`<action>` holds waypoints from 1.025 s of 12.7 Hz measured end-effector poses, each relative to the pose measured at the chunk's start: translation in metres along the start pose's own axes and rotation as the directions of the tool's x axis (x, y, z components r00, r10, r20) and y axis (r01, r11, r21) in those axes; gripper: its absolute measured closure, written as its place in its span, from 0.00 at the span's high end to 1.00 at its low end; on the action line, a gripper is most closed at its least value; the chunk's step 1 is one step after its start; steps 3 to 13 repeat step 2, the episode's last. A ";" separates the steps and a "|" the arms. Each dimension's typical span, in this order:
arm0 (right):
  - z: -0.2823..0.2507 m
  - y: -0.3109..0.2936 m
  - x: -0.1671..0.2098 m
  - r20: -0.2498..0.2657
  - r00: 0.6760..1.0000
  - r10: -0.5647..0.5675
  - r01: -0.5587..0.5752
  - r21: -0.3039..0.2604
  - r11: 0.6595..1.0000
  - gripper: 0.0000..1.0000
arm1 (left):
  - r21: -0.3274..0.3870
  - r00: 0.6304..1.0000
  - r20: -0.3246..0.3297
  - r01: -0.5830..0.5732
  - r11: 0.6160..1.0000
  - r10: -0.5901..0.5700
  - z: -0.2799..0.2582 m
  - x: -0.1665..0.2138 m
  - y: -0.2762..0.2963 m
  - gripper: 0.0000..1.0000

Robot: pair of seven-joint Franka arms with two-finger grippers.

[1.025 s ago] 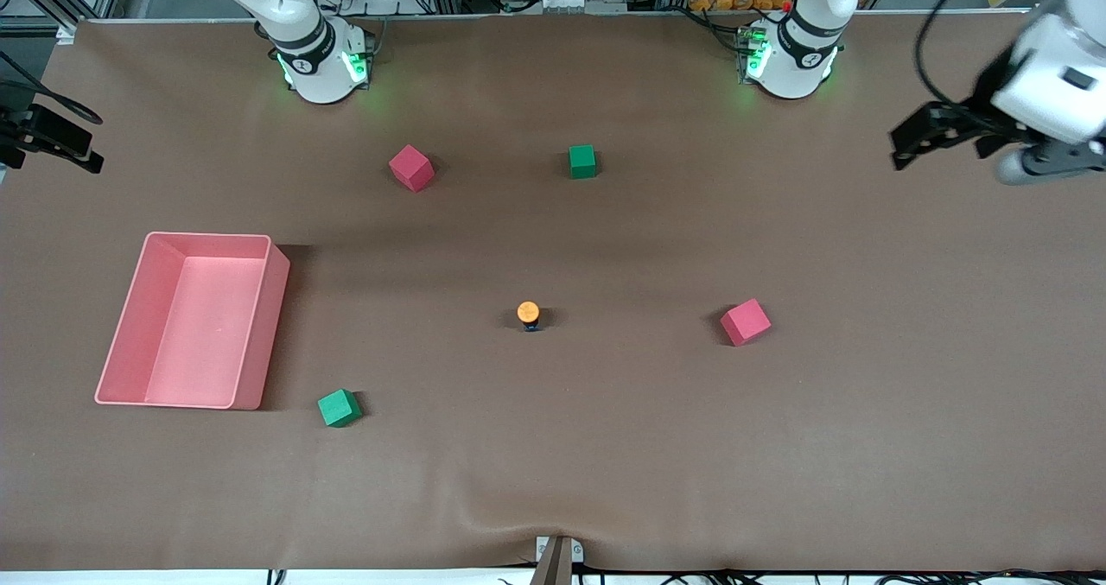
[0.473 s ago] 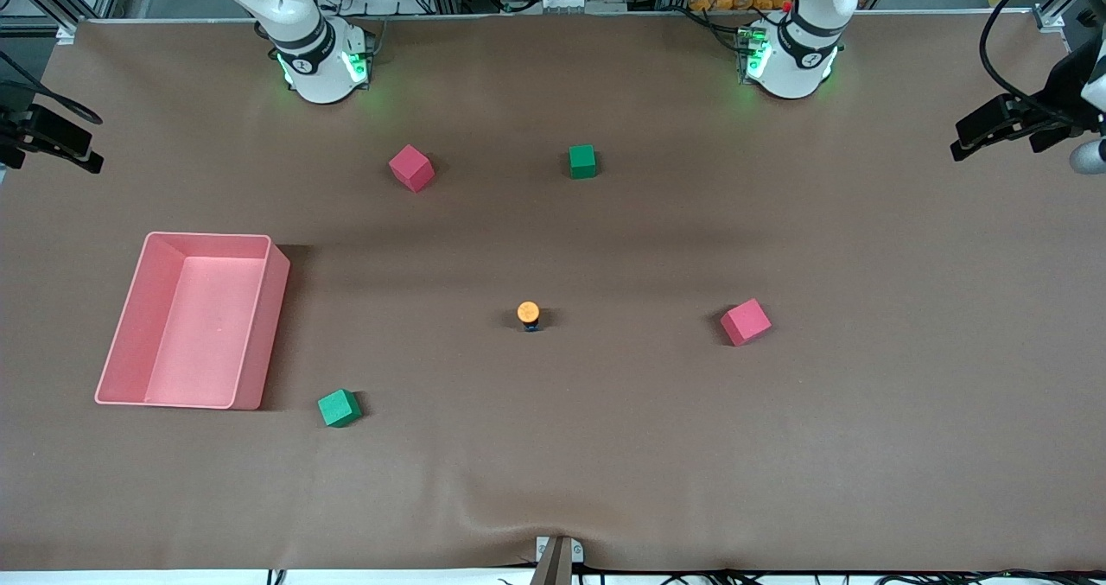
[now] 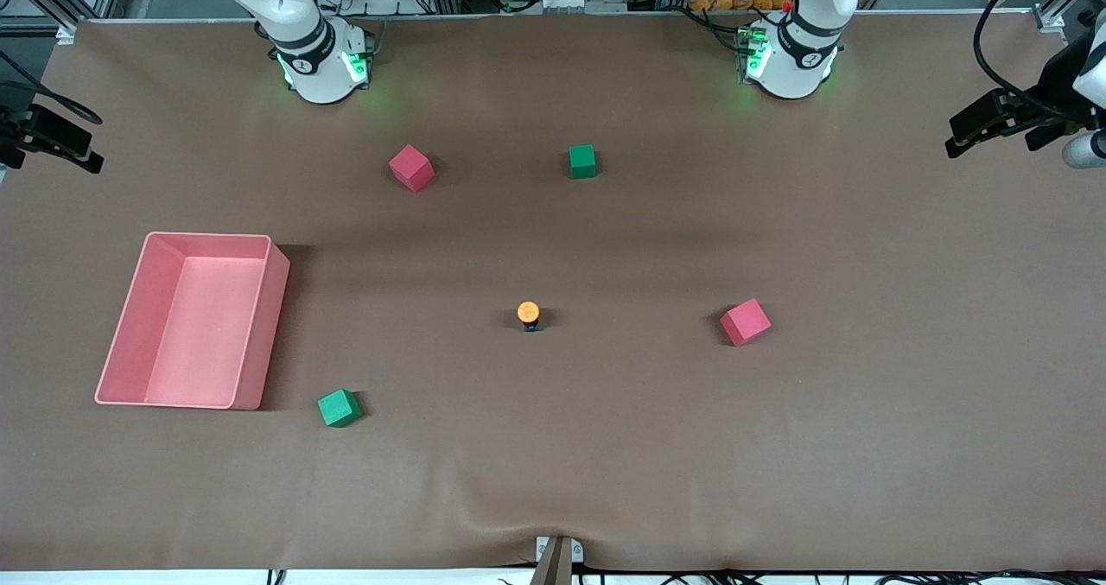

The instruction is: Place and upright button with both arms

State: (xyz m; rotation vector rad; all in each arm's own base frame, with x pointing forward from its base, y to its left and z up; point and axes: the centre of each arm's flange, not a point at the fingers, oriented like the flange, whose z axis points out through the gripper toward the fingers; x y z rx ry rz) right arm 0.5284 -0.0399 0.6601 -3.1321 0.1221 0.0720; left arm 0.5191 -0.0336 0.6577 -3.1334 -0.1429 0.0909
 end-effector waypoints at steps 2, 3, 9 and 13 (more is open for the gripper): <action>0.000 0.000 0.000 0.000 1.000 0.000 0.000 0.000 1.000 1.00 | 0.000 1.000 0.000 0.000 1.000 0.000 0.000 0.000 0.000 1.00; 0.000 0.000 0.000 0.000 1.000 0.000 0.000 0.000 1.000 1.00 | 0.000 1.000 0.000 0.000 1.000 0.000 0.000 0.000 0.000 1.00; 0.000 0.000 0.000 0.000 1.000 0.000 0.000 0.000 1.000 1.00 | 0.000 1.000 0.000 0.000 1.000 0.000 0.000 0.000 0.000 1.00; 0.000 0.000 0.000 0.000 1.000 0.000 0.000 0.000 1.000 1.00 | 0.000 1.000 0.000 0.000 1.000 0.000 0.000 0.000 0.000 1.00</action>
